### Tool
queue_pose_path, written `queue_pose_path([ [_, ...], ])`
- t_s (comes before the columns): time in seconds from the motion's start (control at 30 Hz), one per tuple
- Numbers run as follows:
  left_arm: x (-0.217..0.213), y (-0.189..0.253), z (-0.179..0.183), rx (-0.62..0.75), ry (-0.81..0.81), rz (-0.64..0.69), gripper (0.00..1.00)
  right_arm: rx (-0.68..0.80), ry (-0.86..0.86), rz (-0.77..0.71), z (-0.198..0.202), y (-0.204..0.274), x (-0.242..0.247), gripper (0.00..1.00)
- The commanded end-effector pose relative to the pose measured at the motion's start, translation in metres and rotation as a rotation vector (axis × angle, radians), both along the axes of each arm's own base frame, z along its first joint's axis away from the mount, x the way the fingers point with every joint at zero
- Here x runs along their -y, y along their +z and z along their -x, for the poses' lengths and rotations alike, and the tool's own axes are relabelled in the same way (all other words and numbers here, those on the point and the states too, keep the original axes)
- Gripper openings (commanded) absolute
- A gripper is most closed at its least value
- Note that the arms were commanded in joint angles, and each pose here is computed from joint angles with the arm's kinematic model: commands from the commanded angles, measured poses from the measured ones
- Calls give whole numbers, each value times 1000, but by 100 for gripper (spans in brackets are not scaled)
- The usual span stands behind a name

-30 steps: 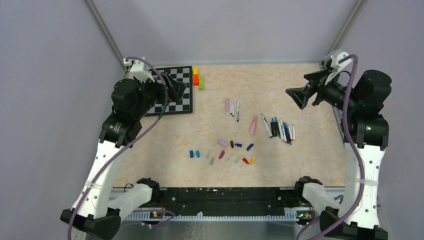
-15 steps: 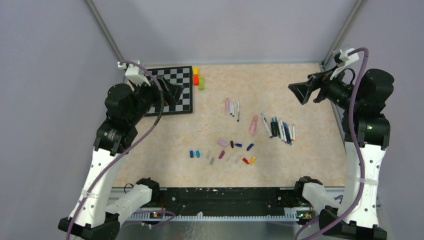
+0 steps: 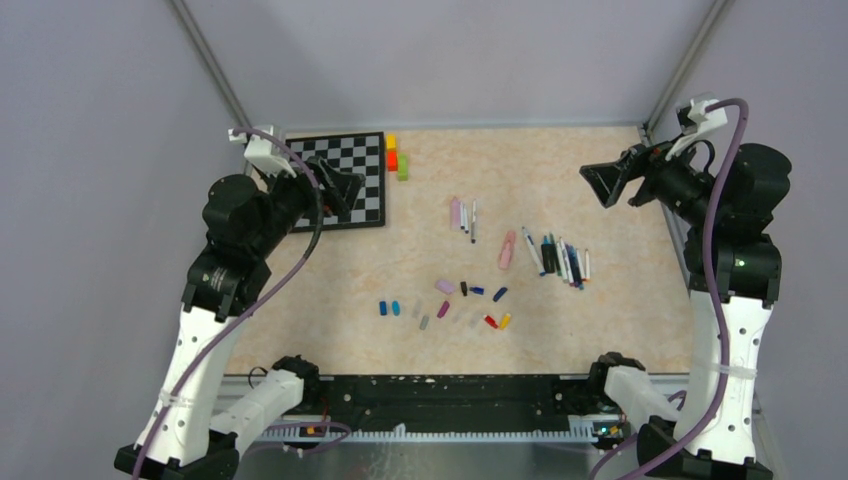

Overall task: Open the pen caps
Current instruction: Reset both arms

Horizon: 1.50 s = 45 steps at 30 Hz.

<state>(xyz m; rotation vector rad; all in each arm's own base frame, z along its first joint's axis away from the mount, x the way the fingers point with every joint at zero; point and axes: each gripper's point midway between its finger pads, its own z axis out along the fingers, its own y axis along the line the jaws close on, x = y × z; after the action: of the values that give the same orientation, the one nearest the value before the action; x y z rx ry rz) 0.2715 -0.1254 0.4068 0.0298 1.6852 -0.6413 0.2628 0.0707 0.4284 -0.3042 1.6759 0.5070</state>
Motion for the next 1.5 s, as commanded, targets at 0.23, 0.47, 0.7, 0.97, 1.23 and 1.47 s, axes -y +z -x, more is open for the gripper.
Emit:
queue_pose_path([
  [0.23,-4,4,2,21,12,-2,99,30,-16,-2,1,6,3,87],
  [0.47,-4,3,2,23,13,-5,99,26,-15,-3,0,5,3,88],
  [0.7,-6,3,1,24,22,-13,99,19,-15,-4,-1,2,3,88],
  [0.97,-6,1,1,23,24,-18,99,15,-19,-8,-2,0,4,88],
  [1.23,-6,-1,1,18,25,-20,99,11,-23,-10,-3,-1,4,88],
  [1.47,-7,-4,1,14,27,-21,99,7,-28,-10,-3,-4,5,88],
])
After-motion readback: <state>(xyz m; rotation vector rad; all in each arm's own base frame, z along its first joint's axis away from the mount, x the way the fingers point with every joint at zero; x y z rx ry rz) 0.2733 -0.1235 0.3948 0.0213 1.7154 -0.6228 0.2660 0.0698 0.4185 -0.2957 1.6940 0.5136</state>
